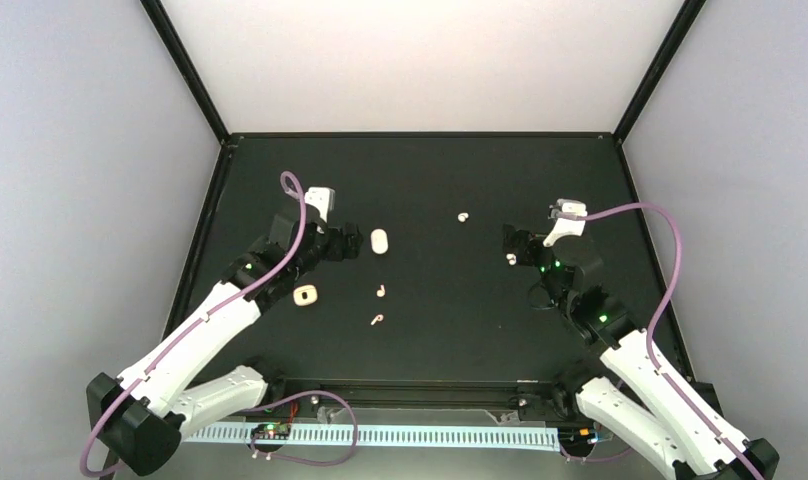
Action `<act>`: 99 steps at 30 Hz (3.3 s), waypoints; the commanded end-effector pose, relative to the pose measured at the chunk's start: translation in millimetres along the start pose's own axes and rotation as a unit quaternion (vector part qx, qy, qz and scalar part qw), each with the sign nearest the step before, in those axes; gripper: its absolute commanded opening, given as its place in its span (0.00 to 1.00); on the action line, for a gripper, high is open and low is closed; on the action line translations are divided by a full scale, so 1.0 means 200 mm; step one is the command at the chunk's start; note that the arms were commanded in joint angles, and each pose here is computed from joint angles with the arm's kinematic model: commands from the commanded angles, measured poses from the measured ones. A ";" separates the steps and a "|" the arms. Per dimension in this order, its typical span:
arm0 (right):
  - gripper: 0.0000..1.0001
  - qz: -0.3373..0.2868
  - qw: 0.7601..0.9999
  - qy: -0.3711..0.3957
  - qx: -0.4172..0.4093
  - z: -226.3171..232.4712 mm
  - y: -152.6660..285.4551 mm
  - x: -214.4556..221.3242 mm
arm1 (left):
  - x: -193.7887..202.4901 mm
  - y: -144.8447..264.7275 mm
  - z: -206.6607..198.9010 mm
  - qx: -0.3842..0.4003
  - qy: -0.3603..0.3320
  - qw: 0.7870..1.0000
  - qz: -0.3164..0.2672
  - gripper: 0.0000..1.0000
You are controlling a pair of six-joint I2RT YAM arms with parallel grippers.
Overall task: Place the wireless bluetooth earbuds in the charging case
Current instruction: Pick up the charging case at the center of the board.
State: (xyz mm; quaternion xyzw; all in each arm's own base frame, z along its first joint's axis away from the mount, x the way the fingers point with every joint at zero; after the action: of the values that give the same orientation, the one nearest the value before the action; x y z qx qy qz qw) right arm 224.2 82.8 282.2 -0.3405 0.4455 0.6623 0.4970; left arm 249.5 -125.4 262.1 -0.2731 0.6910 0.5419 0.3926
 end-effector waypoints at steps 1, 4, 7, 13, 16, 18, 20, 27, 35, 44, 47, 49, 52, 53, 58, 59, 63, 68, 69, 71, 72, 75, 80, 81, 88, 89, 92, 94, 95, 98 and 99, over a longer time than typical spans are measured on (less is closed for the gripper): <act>1.00 -0.009 0.999 0.000 -0.036 0.05 0.02 -0.02 | -0.06 0.07 -0.04 0.032 0.002 0.999 -0.014 0.99; 1.00 0.003 0.999 0.004 -0.050 0.07 0.02 -0.03 | -0.07 0.10 -0.04 0.038 0.002 0.998 -0.049 0.99; 1.00 0.022 0.998 0.006 -0.055 0.09 0.00 -0.01 | -0.10 0.14 -0.03 0.038 0.002 0.997 -0.069 0.99; 1.00 0.087 0.990 -0.012 -0.107 0.20 -0.07 0.09 | -0.07 0.20 0.06 -0.016 0.007 0.995 -0.099 0.99; 1.00 0.126 0.986 0.000 -0.108 0.29 -0.12 0.17 | -0.05 0.21 0.09 -0.039 0.019 0.995 -0.087 0.99; 1.00 0.140 0.984 0.006 -0.106 0.34 -0.15 0.22 | -0.03 0.22 0.10 -0.047 0.024 0.996 -0.078 0.99; 0.99 0.154 0.982 0.007 -0.110 0.38 -0.20 0.27 | -0.03 0.23 0.11 -0.047 0.015 0.996 -0.073 0.99; 0.92 0.213 0.971 0.036 -0.106 0.55 -0.46 0.41 | -0.08 0.28 0.09 -0.040 -0.004 0.996 -0.073 0.99; 0.86 0.282 0.945 0.093 -0.137 0.89 -0.68 0.66 | -0.01 0.31 0.12 -0.045 -0.002 0.997 -0.069 0.99; 0.78 0.316 0.932 0.147 -0.095 1.09 -0.89 0.93 | 0.07 0.38 0.19 -0.078 -0.013 0.993 -0.091 0.99; 0.77 0.329 0.929 0.154 -0.077 1.10 -0.95 1.00 | 0.06 0.39 0.19 -0.073 -0.012 0.992 -0.106 0.99; 0.77 0.338 0.925 0.158 -0.069 1.10 -0.99 1.05 | 0.05 0.39 0.19 -0.065 -0.014 0.992 -0.109 0.99; 0.76 0.349 0.921 0.165 -0.058 1.10 -1.02 1.09 | 0.05 0.38 0.17 -0.058 -0.015 0.992 -0.107 0.99; 0.76 0.350 0.920 0.167 -0.055 1.10 -1.03 1.10 | 0.05 0.38 0.17 -0.055 -0.016 0.993 -0.105 0.99; 0.71 0.355 0.916 0.183 -0.038 1.09 -1.07 1.16 | 0.05 0.37 0.15 -0.041 -0.015 0.993 -0.106 0.99; 0.70 0.356 0.915 0.186 -0.036 1.09 -1.08 1.17 | 0.05 0.37 0.15 -0.040 -0.015 0.994 -0.105 0.99; 0.67 0.359 0.912 0.197 -0.031 1.09 -1.11 1.20 | 0.05 0.36 0.14 -0.032 -0.017 0.994 -0.102 0.99; 0.64 0.365 0.907 0.209 -0.021 1.08 -1.14 1.24 | 0.05 0.35 0.14 -0.031 -0.017 0.994 -0.100 0.99; 0.62 0.366 0.906 0.211 -0.020 1.07 -1.14 1.24 | 0.05 0.35 0.14 -0.031 -0.017 0.994 -0.100 0.99; 0.60 0.370 0.904 0.214 -0.017 1.06 -1.14 1.26 | 0.05 0.35 0.14 -0.031 -0.017 0.994 -0.100 0.99; 0.58 0.370 0.904 0.215 -0.016 1.06 -1.14 1.26 | 0.05 0.35 0.14 -0.030 -0.018 0.994 -0.100 0.99; 0.53 0.373 0.902 0.216 -0.015 1.05 -1.13 1.27 | 0.05 0.35 0.14 -0.031 -0.018 0.994 -0.100 0.99; 0.42 0.378 0.899 0.221 -0.015 1.02 -1.11 1.27 | 0.05 0.36 0.14 -0.031 -0.018 0.994 -0.102 0.99; 0.42 0.377 0.899 0.223 -0.013 1.02 -1.10 1.27 | 0.05 0.36 0.14 -0.031 -0.018 0.994 -0.102 0.99; 0.38 0.357 0.907 0.224 -0.001 0.85 -0.90 1.08 | 0.05 0.36 0.14 -0.030 -0.018 0.994 -0.103 0.99; 0.38 0.360 0.905 0.225 0.002 0.80 -0.85 1.06 | 0.05 0.36 0.13 -0.029 -0.017 0.994 -0.104 0.99; 0.39 0.376 0.898 0.229 0.010 0.65 -0.70 1.06 | 0.05 0.35 0.13 -0.021 -0.017 0.995 -0.100 0.99; 0.39 0.390 0.893 0.225 0.009 0.57 -0.61 1.07 | 0.05 0.34 0.12 -0.013 -0.017 0.995 -0.097 0.99; 0.39 0.399 0.889 0.224 0.009 0.53 -0.56 1.08 | 0.06 0.34 0.11 -0.007 -0.018 0.995 -0.096 0.99; 0.40 0.422 0.880 0.218 0.008 0.44 -0.47 1.11 | 0.06 0.33 0.09 0.003 -0.022 0.996 -0.090 0.99; 0.40 0.430 0.877 0.216 0.005 0.42 -0.44 1.12 | 0.06 0.32 0.09 0.005 -0.023 0.996 -0.087 0.99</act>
State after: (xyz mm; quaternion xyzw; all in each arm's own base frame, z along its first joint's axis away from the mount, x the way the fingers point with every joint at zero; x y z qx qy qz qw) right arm 265.1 262.4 98.4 -0.2657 0.6547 0.7037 0.0744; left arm 193.7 -83.4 285.0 -0.3344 0.6499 0.5184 0.4439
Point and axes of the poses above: each gripper's point midway between its finger pads, its own y axis back along the fingers, its own z axis along the line the jaws close on, x = y × z, the point moved 6 cm from there along y, back along the fingers, and after that the axes turned 7 degrees about -y, right-handed, at the moved point
